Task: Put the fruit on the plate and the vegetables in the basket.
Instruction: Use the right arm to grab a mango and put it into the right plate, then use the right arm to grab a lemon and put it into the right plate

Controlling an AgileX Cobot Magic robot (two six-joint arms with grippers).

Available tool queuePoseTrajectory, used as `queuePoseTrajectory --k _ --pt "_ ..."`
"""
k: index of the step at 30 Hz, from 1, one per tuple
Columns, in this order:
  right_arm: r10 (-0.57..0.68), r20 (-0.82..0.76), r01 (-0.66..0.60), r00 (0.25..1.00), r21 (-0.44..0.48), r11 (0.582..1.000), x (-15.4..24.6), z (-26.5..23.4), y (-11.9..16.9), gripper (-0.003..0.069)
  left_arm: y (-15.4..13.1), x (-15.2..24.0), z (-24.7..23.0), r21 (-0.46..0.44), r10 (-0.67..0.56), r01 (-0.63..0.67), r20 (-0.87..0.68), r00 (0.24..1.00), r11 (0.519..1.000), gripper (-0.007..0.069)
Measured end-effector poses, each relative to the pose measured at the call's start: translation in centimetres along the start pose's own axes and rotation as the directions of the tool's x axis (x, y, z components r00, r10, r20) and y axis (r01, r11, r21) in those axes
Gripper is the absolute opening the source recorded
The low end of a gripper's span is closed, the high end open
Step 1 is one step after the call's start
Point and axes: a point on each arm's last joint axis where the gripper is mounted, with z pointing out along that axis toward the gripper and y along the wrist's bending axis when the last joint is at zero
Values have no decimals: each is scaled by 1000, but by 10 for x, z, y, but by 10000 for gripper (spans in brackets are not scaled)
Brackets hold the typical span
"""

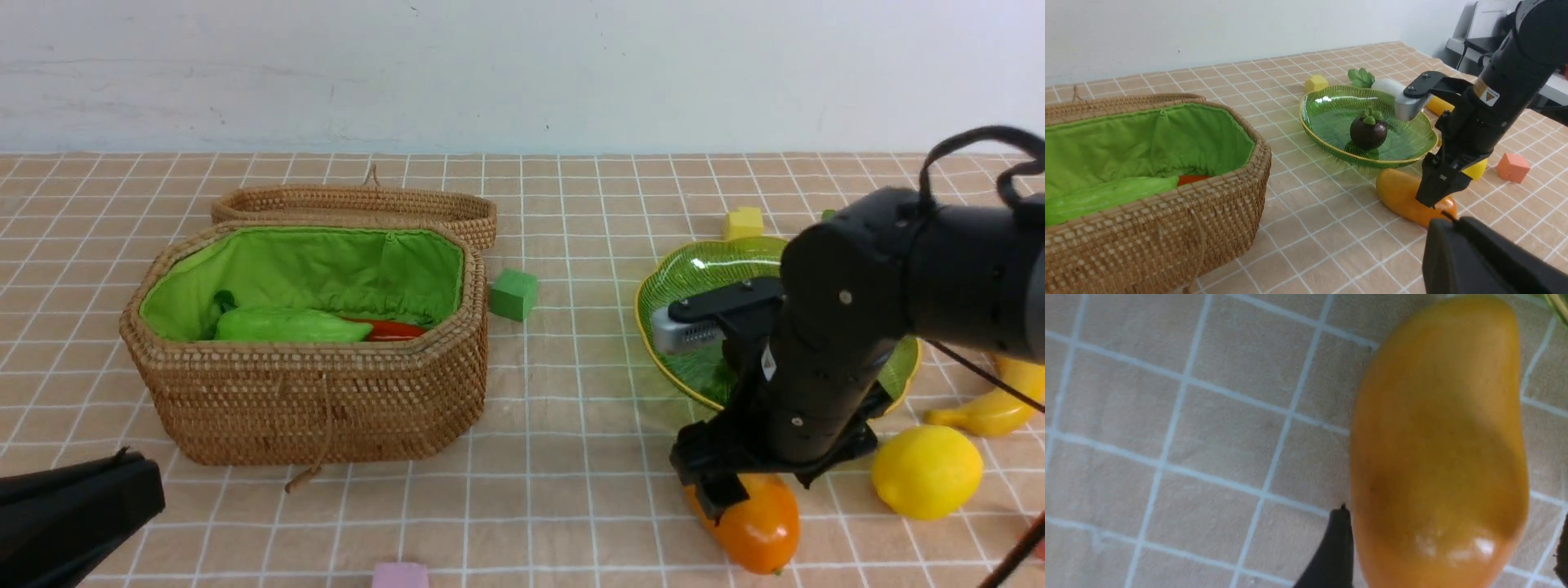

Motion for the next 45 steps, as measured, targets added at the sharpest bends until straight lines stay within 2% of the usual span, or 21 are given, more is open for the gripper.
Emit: queuePoseTrajectory --k 4,6,7,9,13,16,20,23,26,27,29,32,36,43,45 --pt "-8 -28 8 1000 8 1000 -5 29 2 657 0 1 0 -1 -2 2 -16 1000 1000 -13" --pt "-19 -39 19 999 8 1000 -6 39 2 633 0 2 0 -2 -2 2 -20 1000 1000 -13" --pt "-23 -46 23 999 0 1000 -6 44 3 598 0 2 0 -2 -2 2 -21 1000 1000 -13" --pt "-27 -48 26 999 -15 1000 -6 44 5 586 0 2 0 -2 -1 1 -21 1000 1000 -13" --pt "-15 -51 12 999 -66 998 -3 30 9 586 0 2 0 -2 0 0 -21 1000 1000 -13" --pt "5 38 -1 999 -93 996 -7 -9 8 586 0 2 0 -2 0 0 -21 1000 1000 -13" --pt "93 210 -79 973 -77 994 -22 -53 -15 586 0 0 0 2 0 0 5 1000 1000 -13" --pt "198 359 -205 912 -19 979 -43 -70 -68 586 -1 -6 0 11 -2 1 67 998 1000 -13" --pt "270 358 -293 894 11 956 -48 -51 -106 586 -1 -9 0 15 -2 1 99 995 1000 -13" --pt "274 349 -298 896 15 954 -49 -47 -108 586 -1 -9 0 15 -2 1 99 995 1000 -13" --pt "325 303 -352 896 35 936 -50 -19 -132 586 -1 -9 -1 16 -3 2 104 995 1000 -13" --pt "352 274 -377 895 44 925 -51 3 -144 631 -1 -9 -1 16 -3 2 104 995 1000 -13" --pt "370 272 -395 888 41 918 -51 4 -147 679 -1 -9 -1 16 -3 2 104 995 1000 -13" --pt "383 272 -409 883 44 911 -41 -43 -143 642 -1 -10 -1 16 -3 2 105 994 1000 -13" --pt "388 257 -414 885 55 909 -24 -73 -139 609 -1 -10 -1 16 -3 2 105 994 1000 -13"
